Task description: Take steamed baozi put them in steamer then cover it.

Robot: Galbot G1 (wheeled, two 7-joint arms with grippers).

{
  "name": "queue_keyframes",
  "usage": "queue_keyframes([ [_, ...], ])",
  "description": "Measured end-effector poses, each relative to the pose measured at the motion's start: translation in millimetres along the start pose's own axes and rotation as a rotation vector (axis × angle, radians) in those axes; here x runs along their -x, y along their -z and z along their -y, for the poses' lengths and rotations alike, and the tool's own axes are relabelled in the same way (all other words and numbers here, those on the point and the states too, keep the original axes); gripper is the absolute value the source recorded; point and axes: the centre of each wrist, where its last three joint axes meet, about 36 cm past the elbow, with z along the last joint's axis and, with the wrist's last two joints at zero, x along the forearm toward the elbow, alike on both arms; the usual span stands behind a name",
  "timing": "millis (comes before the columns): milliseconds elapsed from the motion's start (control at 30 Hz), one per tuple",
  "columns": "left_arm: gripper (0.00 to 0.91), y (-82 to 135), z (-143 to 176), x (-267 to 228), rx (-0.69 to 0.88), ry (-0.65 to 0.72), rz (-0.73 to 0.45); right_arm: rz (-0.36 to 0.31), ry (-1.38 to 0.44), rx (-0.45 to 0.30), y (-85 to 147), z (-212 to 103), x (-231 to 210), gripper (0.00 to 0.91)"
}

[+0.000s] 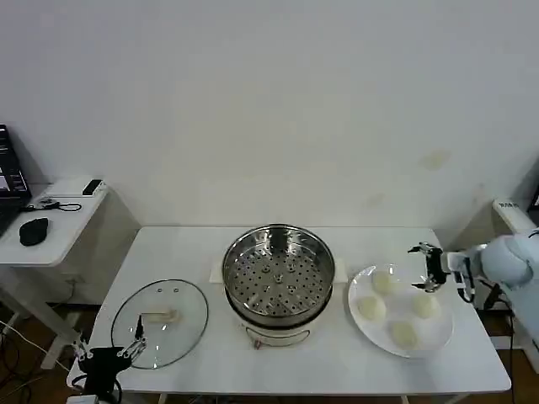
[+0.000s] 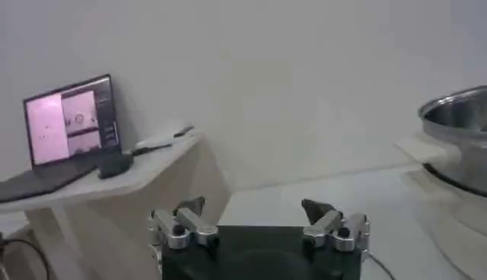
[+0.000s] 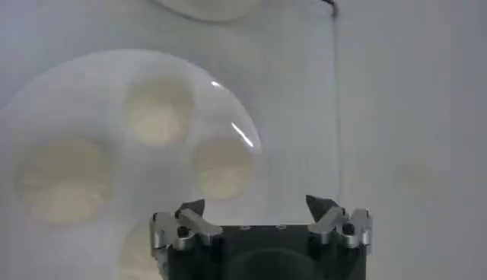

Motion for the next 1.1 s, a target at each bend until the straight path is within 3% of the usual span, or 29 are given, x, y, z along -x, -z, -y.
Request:
queue_keyframes([
  [167, 0.907, 1.3, -4.5, -1.6, 0.004, 0.017, 0.004, -0.013, 0.062, -0.050, 5.1, 18.9, 23.5, 0.907],
  [433, 0.907, 3.6, -11.2, -2.0, 0.018, 0.034, 0.010, -0.022, 0.173, -0.100, 22.4, 23.9, 67.1, 0.907],
  [900, 0.907, 3.8, -15.1, -1.2, 0.025, 0.047, 0.015, -0.071, 0.227, -0.107, 28.8, 23.1, 108.4, 0.907],
  [1100, 0.907, 4.1, -17.0, -0.3, 0.029, 0.053, 0.018, -0.093, 0.238, -0.101, 28.9, 24.6, 117.1, 0.786],
])
